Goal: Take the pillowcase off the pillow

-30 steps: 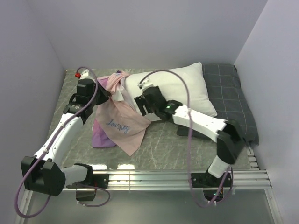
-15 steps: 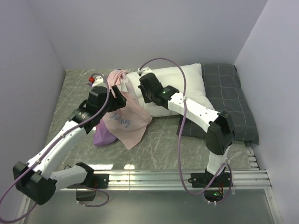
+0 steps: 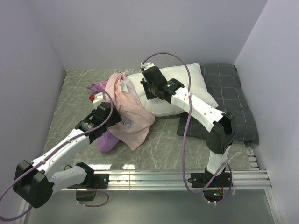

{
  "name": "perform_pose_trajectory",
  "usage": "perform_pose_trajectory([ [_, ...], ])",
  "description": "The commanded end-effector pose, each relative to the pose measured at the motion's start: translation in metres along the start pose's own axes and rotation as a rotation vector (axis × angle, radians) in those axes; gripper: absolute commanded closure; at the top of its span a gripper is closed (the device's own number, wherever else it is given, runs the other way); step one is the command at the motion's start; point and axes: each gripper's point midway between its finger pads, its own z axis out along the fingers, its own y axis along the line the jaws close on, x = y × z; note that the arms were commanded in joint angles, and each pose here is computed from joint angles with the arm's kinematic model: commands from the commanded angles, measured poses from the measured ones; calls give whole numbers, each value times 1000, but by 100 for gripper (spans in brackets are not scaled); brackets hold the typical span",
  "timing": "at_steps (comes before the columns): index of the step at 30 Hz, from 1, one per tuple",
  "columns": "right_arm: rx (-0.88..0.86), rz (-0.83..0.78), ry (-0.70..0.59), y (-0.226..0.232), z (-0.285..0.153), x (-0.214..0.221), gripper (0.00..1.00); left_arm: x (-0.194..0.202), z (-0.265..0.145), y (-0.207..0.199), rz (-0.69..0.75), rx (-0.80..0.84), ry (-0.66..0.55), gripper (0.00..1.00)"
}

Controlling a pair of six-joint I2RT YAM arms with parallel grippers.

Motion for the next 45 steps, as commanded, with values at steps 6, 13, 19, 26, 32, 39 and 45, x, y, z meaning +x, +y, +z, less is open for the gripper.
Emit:
perform_pose_trajectory([
  [6,28,105,-238,-32,-55,-77,100,-37,-3,17,-46,-137,-124,96],
  [13,85,186,-312,-82,-87,-93,100,-94,-10,83,-212,-224,-227,100],
  [19,99,209,-367,-98,-112,-105,100,-118,-2,145,-396,-292,-278,100],
  [26,61,202,-361,-92,-115,-95,100,-118,17,152,-427,-259,-232,98],
  [32,46,182,-332,-76,-110,-69,100,-130,18,124,-383,-102,-206,65],
  [39,-33,217,-286,-38,-71,-6,100,-172,-18,105,-282,-50,-304,31],
  [45,-119,286,-260,2,-47,57,100,-196,-36,43,-166,193,-282,23],
])
